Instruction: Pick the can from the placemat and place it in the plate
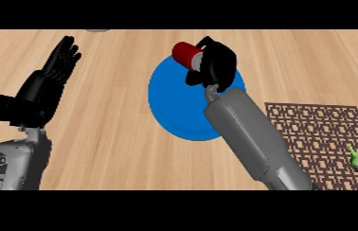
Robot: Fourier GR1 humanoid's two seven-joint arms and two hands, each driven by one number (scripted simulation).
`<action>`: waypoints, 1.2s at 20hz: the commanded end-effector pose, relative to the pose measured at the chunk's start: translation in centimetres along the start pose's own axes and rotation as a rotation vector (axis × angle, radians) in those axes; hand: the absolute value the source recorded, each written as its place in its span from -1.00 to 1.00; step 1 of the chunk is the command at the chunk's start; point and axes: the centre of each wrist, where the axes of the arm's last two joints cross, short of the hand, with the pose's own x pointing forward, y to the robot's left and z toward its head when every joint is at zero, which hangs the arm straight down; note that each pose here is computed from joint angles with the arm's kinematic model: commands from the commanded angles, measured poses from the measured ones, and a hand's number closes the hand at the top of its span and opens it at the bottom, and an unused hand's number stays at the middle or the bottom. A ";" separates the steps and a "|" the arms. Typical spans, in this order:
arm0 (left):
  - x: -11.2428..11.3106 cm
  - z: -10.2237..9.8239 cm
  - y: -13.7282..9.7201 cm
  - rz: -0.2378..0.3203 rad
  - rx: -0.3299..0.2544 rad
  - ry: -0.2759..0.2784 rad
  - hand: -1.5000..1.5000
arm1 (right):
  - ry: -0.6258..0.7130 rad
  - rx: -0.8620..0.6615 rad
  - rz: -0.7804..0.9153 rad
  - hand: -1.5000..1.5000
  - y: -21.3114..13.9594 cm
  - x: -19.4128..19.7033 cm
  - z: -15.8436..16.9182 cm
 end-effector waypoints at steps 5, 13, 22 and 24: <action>0.4 -0.4 0.2 -0.002 0.001 -0.013 0.00 | 0.130 0.028 -0.122 -1.00 3.2 -2.0 -2.9; 0.0 -0.7 -0.2 -0.011 -0.014 -0.022 0.00 | 0.015 -0.109 -0.378 -1.00 3.0 -1.6 -3.2; -0.1 0.6 -0.5 -0.001 0.022 0.015 0.00 | 0.018 -0.234 -0.640 -1.00 1.5 -3.0 -3.1; -0.3 -0.2 0.8 0.001 0.019 0.027 0.00 | 0.043 -0.218 -0.681 -1.00 1.3 -2.4 -2.1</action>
